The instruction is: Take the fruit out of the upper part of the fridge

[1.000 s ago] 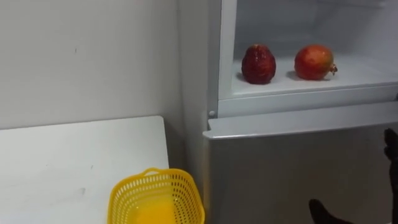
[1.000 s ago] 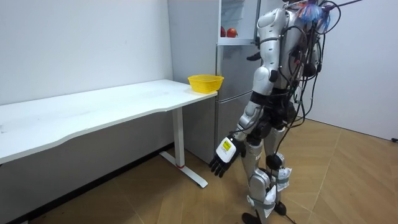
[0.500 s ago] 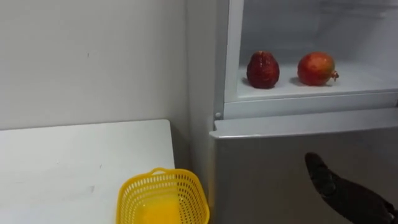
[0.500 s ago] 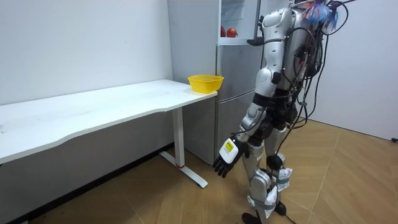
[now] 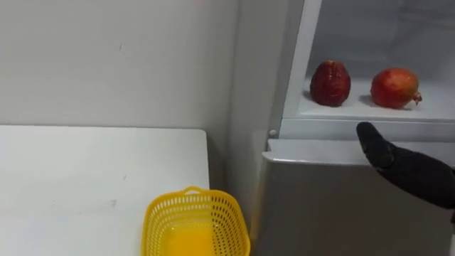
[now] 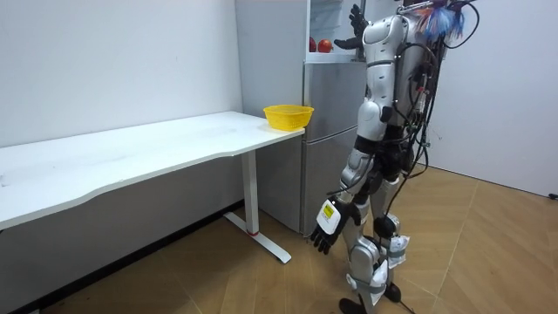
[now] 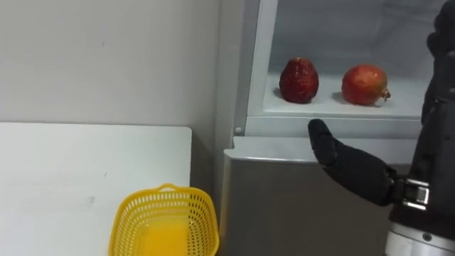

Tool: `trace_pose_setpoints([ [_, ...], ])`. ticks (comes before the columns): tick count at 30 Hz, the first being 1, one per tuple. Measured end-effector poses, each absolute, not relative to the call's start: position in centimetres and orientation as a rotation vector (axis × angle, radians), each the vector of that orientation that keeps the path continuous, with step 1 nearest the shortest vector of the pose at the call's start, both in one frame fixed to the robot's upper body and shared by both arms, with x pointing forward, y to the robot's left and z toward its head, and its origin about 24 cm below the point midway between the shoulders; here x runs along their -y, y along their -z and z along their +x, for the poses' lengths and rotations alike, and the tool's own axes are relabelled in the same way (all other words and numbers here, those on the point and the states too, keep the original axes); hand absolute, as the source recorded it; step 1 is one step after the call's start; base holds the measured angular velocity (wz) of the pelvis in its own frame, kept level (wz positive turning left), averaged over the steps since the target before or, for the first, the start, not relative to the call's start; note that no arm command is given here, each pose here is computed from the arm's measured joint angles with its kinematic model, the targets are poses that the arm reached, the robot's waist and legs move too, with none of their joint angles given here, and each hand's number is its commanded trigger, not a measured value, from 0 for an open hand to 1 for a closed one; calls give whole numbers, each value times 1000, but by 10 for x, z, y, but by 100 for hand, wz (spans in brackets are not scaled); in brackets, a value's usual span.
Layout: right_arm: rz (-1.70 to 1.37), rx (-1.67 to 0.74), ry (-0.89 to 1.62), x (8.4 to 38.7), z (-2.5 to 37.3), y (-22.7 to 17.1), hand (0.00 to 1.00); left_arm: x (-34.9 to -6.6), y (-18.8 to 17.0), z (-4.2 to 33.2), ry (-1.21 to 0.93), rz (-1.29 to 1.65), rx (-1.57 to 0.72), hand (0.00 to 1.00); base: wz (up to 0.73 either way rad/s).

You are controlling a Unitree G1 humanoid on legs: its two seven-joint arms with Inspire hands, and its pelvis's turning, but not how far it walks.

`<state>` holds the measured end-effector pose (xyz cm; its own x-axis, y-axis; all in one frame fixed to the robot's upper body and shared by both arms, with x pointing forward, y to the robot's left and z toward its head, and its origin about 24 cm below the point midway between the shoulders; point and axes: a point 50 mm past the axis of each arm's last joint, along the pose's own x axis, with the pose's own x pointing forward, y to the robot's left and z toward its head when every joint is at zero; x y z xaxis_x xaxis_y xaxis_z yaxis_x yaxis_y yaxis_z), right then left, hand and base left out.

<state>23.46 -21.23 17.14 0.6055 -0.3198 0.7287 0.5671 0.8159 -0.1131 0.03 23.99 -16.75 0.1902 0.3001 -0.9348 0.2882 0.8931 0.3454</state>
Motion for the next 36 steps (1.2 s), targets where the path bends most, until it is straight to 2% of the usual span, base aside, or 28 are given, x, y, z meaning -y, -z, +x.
trace_pose_setpoints([
  [4,-371,709,540,217,244,-168,0,-242,168,2,-8,490,-1419,0,0],
  [10,-381,756,612,233,253,-189,0,-248,166,11,-18,458,-1405,0,2],
  [36,-343,837,637,238,266,-217,0,-251,165,4,15,445,-1432,0,3],
])
